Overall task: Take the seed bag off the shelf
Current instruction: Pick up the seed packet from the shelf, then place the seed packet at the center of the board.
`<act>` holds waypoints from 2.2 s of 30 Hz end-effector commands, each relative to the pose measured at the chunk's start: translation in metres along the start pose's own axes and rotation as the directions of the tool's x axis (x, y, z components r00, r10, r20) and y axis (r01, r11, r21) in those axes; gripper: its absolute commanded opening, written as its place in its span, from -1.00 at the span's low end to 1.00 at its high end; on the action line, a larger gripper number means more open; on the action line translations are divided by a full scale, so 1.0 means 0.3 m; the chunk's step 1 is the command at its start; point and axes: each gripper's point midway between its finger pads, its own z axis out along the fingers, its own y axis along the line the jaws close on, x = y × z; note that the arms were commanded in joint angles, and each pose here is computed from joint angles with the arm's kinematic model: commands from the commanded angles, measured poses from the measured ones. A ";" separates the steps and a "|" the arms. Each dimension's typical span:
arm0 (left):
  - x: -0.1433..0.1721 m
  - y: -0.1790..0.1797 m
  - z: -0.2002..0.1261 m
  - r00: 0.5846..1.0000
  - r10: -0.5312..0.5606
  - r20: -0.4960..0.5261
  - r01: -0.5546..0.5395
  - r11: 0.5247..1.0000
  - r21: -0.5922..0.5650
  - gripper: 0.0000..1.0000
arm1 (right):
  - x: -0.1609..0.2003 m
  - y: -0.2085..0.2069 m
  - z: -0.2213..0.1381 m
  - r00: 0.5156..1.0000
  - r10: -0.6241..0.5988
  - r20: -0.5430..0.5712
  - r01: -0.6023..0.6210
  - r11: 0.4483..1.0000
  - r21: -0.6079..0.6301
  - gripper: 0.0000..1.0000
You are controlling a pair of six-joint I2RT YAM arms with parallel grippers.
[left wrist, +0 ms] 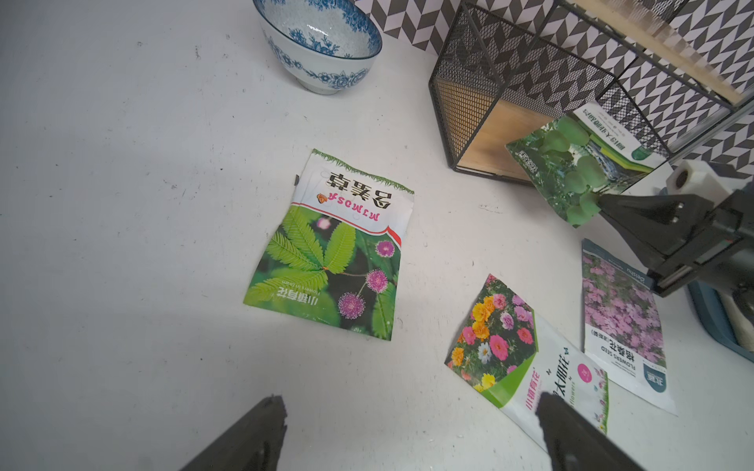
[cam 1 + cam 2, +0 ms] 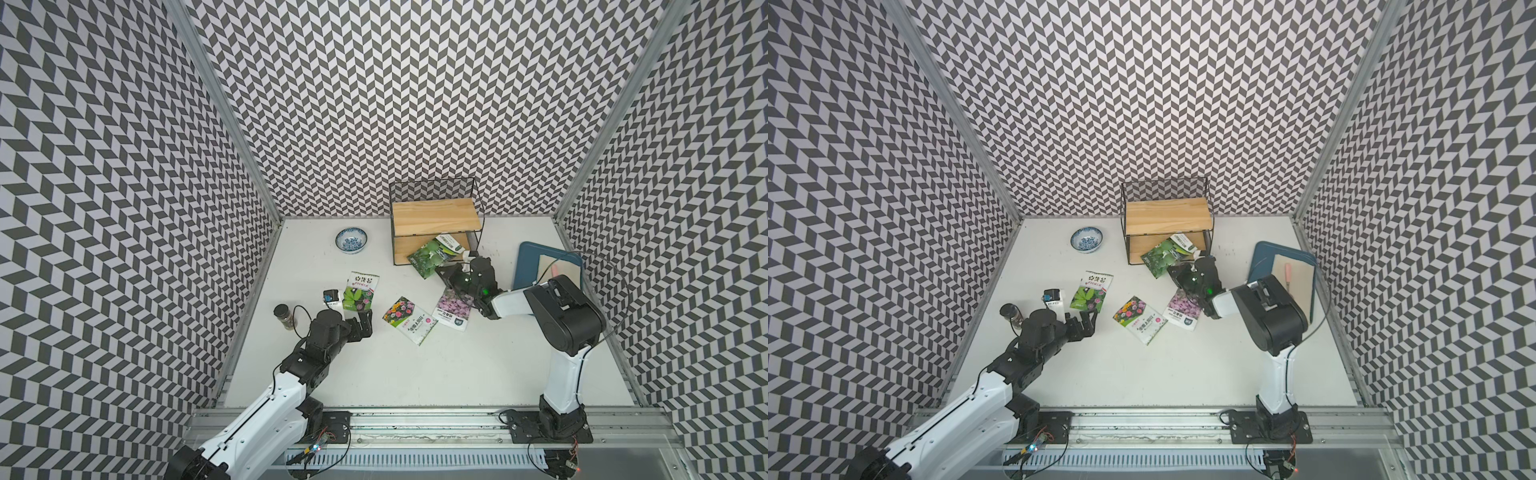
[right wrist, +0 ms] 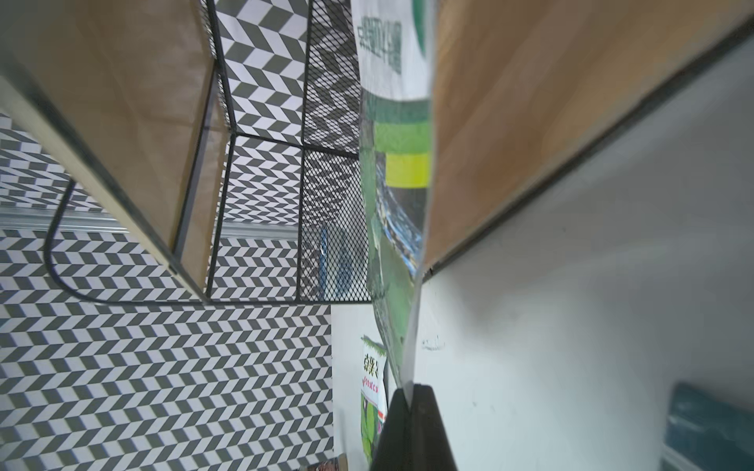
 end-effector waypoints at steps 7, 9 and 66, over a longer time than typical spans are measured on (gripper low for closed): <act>-0.013 -0.007 -0.002 1.000 -0.001 0.022 0.001 1.000 0.015 1.00 | 0.118 0.036 -0.078 0.998 -0.025 -0.059 0.020 0.997 -0.078 -1.00; -0.012 -0.005 -0.001 1.000 -0.001 0.020 0.001 1.000 0.013 1.00 | 0.155 0.026 -0.086 0.996 -0.026 -0.084 0.019 0.997 -0.078 -1.00; -0.008 -0.002 0.002 1.000 -0.006 0.015 0.005 1.000 0.009 1.00 | 0.230 -0.143 -0.077 0.965 -0.153 -0.212 0.181 0.976 0.119 -1.00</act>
